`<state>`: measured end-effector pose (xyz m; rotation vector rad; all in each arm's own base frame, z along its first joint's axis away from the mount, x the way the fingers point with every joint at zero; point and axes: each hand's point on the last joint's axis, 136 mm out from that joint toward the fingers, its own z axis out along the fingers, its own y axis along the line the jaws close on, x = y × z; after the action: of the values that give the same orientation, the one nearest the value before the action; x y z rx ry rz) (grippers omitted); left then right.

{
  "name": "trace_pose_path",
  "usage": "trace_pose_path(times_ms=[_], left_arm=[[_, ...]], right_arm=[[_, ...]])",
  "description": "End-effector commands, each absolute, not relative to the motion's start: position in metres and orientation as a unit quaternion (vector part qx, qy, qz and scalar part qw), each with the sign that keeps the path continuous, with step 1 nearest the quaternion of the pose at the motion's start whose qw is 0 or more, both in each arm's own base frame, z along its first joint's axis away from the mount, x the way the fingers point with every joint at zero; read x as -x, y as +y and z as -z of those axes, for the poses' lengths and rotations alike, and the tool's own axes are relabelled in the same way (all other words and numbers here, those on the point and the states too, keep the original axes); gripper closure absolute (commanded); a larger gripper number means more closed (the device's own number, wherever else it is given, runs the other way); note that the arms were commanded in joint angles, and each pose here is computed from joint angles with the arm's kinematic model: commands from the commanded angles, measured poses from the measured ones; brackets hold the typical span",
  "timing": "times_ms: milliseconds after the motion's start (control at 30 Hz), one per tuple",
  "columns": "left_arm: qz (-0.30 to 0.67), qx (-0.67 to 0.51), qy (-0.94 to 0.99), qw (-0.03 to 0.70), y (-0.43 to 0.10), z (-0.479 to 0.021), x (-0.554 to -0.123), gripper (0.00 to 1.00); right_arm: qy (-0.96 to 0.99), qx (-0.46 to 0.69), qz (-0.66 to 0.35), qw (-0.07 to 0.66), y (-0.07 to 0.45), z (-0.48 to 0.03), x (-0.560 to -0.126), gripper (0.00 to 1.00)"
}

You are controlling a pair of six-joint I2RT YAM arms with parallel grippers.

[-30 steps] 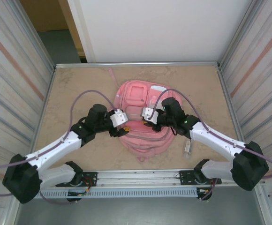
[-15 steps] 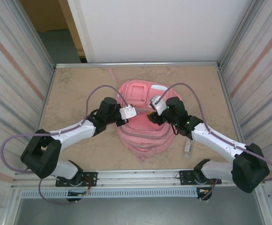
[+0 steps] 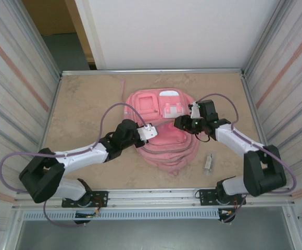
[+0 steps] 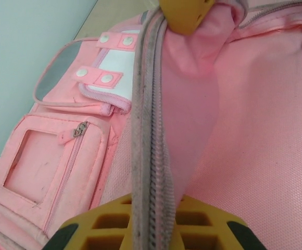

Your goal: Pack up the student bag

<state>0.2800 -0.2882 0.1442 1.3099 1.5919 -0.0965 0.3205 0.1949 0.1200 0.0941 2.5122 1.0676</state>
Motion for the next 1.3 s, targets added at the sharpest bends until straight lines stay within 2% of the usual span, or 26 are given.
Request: trace_pose_path(times_ms=[0, 67, 233, 367, 500, 567, 600, 633, 700, 833, 1000, 1100, 1267], left_arm=[[0.036, -0.506, 0.704, 0.497, -0.268, -0.142, -0.263, 1.0], [0.019, -0.482, 0.723, 0.494, -0.256, -0.139, -0.261, 1.0], [0.003, -0.412, 0.759, 0.504, -0.231, -0.138, -0.264, 0.98], [-0.017, -0.383, 0.775, 0.502, -0.226, -0.138, -0.273, 0.96], [-0.003, -0.387, 0.783, 0.488, -0.243, -0.135, -0.281, 0.95], [0.002, -0.39, 0.784, 0.483, -0.252, -0.13, -0.286, 0.94], [0.001, -0.391, 0.785, 0.481, -0.255, -0.129, -0.288, 0.93], [-0.004, -0.39, 0.788, 0.476, -0.256, -0.128, -0.291, 0.93], [-0.002, -0.381, 0.795, 0.473, -0.259, -0.132, -0.294, 0.92], [0.01, -0.325, 0.816, 0.478, -0.259, -0.145, -0.302, 0.88], [0.034, -0.304, 0.823, 0.479, -0.263, -0.155, -0.3, 0.87], [0.047, -0.303, 0.817, 0.488, -0.264, -0.158, -0.298, 0.87], [0.041, -0.306, 0.817, 0.487, -0.261, -0.157, -0.297, 0.86]], right_arm=[[0.896, -0.106, -0.355, 0.246, 0.166, -0.112, -0.369, 0.57], [0.892, -0.069, -0.36, 0.266, 0.18, -0.125, -0.38, 0.57], [0.906, 0.016, -0.272, 0.325, 0.189, -0.153, -0.398, 0.54], [0.918, 0.017, -0.147, 0.368, 0.161, -0.173, -0.398, 0.48], [0.917, -0.022, -0.027, 0.396, 0.12, -0.191, -0.371, 0.39], [0.918, -0.064, 0.001, 0.39, 0.099, -0.195, -0.349, 0.29], [0.919, -0.081, 0.01, 0.385, 0.089, -0.195, -0.34, 0.08], [0.92, -0.101, 0.018, 0.377, 0.077, -0.193, -0.329, 0.01], [0.928, -0.158, 0.011, 0.337, 0.055, -0.175, -0.303, 0.01], [0.945, -0.248, -0.09, 0.192, 0.047, -0.107, -0.25, 0.01], [0.952, -0.29, -0.027, 0.093, 0.018, -0.062, -0.203, 0.0], [0.951, -0.303, -0.048, 0.05, 0.031, -0.049, -0.193, 0.03], [0.949, -0.316, -0.018, -0.016, 0.04, -0.021, -0.169, 0.06]])
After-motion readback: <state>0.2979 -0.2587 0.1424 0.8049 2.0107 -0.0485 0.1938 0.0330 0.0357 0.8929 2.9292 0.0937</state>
